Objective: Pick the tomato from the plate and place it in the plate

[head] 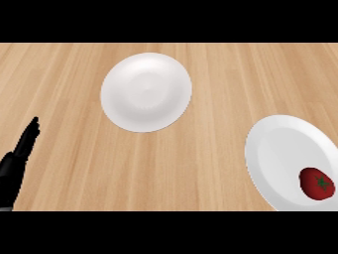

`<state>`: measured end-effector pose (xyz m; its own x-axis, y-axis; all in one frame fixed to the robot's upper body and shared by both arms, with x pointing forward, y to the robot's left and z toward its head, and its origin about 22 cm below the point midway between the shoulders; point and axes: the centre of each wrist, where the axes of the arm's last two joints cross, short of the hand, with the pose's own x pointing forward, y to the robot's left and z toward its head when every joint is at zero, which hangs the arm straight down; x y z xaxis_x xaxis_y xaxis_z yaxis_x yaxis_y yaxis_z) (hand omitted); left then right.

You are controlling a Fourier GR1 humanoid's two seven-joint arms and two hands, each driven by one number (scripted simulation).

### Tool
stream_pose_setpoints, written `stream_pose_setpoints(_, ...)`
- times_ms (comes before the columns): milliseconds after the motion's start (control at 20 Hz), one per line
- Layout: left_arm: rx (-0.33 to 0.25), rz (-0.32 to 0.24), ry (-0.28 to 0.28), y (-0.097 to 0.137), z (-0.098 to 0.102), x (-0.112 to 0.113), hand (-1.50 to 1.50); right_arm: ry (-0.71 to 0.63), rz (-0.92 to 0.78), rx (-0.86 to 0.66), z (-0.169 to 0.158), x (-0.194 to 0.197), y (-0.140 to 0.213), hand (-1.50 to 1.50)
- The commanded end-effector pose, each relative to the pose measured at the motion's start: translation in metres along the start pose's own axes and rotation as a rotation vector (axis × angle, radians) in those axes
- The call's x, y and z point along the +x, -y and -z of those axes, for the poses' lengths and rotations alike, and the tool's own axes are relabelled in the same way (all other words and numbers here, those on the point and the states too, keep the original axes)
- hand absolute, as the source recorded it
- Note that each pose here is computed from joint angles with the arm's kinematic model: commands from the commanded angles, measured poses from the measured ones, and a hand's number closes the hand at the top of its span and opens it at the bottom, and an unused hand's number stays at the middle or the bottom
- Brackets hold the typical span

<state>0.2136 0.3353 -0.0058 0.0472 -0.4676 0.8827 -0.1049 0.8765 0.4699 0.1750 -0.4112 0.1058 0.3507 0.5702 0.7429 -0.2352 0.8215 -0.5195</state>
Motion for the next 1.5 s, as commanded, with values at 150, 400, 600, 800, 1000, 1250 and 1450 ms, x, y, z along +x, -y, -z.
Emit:
stream_pose_setpoints(150,0.007,0.003,0.010,-0.009,-0.005,-0.007,0.00,-0.009,-0.031,0.093,0.023,-0.012,-0.009,-1.50)
stream_pose_setpoints(400,0.009,-0.002,0.007,-0.005,-0.003,0.011,0.00,0.002,-0.031,0.140,0.040,-0.022,-0.030,-1.50)
stream_pose_setpoints(600,0.008,0.004,0.011,-0.006,0.008,-0.003,0.00,-0.040,-0.059,0.144,0.057,-0.009,-0.018,-1.50)
stream_pose_setpoints(800,-0.002,-0.004,0.002,0.002,0.000,0.010,0.00,-0.039,-0.050,0.157,0.067,-0.029,-0.035,-1.50)
stream_pose_setpoints(1000,-0.004,0.000,0.003,0.000,-0.016,0.001,0.00,-0.028,-0.040,0.136,0.049,-0.037,-0.043,-1.50)
stream_pose_setpoints(1250,0.004,0.000,-0.008,0.004,-0.007,-0.007,0.00,0.042,0.013,0.127,0.068,-0.037,-0.043,1.50)
stream_pose_setpoints(1450,0.004,0.027,0.006,-0.008,-0.009,0.008,0.00,0.063,-0.015,0.114,0.069,-0.024,-0.058,1.50)
